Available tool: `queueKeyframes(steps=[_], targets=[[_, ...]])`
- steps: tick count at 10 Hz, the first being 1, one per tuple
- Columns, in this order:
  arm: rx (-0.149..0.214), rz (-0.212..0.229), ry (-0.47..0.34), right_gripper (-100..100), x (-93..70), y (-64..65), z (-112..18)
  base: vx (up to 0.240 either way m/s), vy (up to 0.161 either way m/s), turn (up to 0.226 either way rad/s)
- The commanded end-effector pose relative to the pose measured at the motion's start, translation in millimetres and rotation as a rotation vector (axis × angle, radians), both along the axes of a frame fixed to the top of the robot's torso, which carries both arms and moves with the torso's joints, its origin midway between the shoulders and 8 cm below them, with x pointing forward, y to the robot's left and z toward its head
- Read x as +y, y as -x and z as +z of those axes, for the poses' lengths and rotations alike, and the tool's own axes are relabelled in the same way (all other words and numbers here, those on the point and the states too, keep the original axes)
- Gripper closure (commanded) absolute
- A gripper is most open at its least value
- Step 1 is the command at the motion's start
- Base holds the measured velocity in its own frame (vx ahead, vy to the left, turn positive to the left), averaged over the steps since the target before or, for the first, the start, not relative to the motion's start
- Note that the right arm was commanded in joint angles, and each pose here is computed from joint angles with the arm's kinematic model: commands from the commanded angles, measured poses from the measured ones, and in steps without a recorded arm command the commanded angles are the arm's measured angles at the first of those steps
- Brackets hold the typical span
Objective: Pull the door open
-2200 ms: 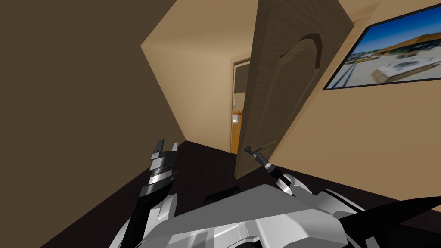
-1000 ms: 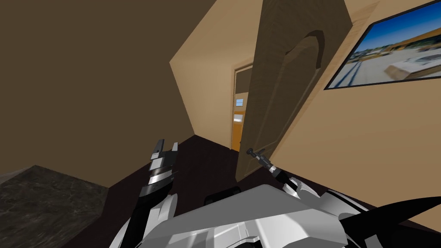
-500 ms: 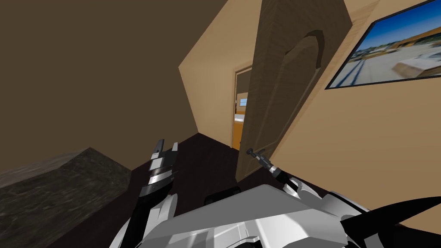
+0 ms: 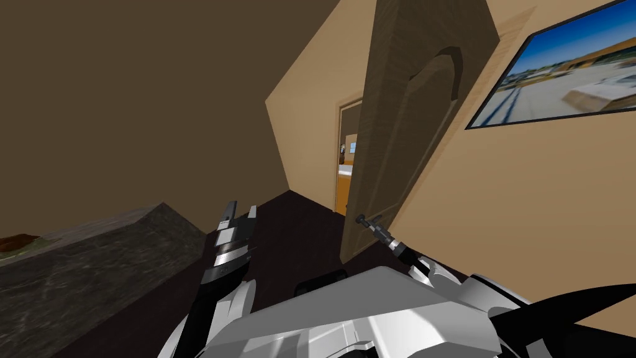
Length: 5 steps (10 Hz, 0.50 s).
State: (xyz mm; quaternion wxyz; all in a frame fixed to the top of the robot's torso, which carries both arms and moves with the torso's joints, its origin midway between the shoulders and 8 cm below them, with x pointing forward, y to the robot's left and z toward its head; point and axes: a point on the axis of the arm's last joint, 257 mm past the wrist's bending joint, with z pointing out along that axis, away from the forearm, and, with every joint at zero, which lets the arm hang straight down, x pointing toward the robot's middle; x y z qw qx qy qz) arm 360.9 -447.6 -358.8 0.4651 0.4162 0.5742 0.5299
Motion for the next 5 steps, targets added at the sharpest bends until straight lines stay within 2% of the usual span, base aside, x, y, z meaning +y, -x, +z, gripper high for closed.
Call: queueKeyframes(steps=[1, 5], targets=[[-0.003, 0.002, 0.001, 100, -0.3, 1.9, 0.9, -0.156, -0.075, 0.157], [-0.005, 0.003, 0.004, 100, -4.1, 7.7, 2.2, -0.172, -0.088, 0.143]])
